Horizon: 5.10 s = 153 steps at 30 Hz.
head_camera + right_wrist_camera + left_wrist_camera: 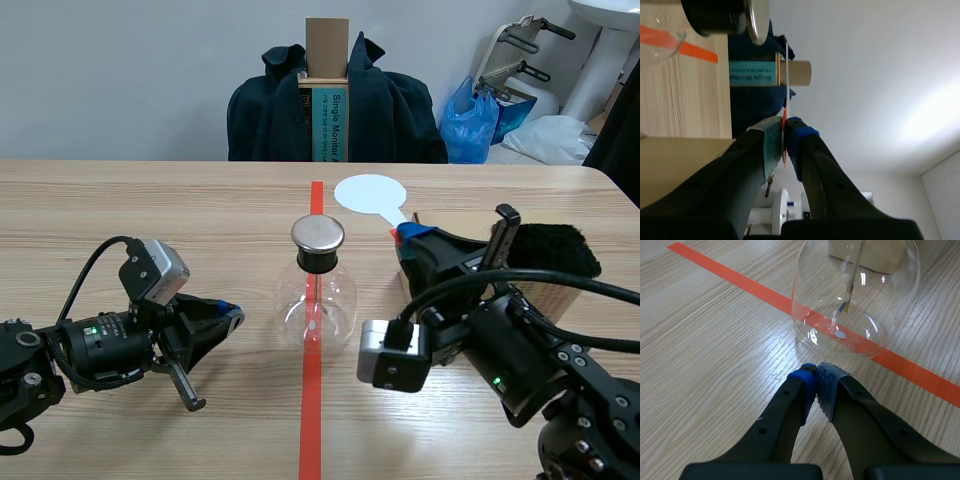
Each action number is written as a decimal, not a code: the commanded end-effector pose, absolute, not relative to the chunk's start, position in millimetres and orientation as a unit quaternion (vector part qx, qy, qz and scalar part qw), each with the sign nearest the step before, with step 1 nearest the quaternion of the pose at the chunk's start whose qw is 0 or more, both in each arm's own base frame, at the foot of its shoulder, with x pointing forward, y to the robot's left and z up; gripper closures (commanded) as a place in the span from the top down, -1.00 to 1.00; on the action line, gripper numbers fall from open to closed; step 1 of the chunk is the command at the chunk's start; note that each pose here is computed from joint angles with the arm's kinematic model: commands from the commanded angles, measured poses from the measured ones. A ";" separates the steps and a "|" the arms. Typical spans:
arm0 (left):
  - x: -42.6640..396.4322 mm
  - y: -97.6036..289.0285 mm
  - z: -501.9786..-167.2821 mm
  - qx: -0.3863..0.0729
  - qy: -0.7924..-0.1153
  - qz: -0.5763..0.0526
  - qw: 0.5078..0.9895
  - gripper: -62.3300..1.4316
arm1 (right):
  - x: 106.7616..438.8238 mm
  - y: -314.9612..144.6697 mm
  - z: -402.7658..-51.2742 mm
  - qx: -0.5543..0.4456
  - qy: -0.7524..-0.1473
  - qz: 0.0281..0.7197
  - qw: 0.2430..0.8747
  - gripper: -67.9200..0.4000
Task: Do the electroscope experiment.
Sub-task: 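Move the plate toward and away from the electroscope, then put the plate down on the right, then return to the home posture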
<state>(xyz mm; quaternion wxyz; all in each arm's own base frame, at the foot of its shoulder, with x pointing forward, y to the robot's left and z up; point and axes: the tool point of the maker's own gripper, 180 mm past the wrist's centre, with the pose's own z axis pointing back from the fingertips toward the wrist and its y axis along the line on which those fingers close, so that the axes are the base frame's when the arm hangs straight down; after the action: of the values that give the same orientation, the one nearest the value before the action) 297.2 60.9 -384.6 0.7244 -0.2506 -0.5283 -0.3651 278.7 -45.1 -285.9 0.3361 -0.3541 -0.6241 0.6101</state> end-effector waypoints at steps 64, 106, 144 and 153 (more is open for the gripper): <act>301.0 57.6 -374.7 -0.255 -0.544 -0.359 0.715 -0.87 | 293.4 -129.4 -331.1 -0.410 -0.536 0.544 0.499 -0.97; 200.2 79.0 -234.5 -0.286 -0.590 -0.367 0.659 1.00 | 275.9 -226.2 -200.6 -0.388 -0.652 0.287 0.585 0.52; 207.2 80.2 -235.1 -0.271 -0.597 -0.353 0.667 1.00 | 285.3 -192.3 -192.6 -0.071 -0.645 0.288 0.704 0.98; 207.1 80.0 -234.8 -0.272 -0.598 -0.353 0.666 1.00 | 282.6 -186.5 -196.1 -0.054 -0.638 0.301 0.707 1.00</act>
<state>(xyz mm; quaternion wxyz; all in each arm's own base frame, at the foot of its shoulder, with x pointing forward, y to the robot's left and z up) 206.4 82.7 -240.8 0.6747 -0.2640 -0.5883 -0.3592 278.2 -182.4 -205.9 0.7170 -0.0449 -0.6270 0.3013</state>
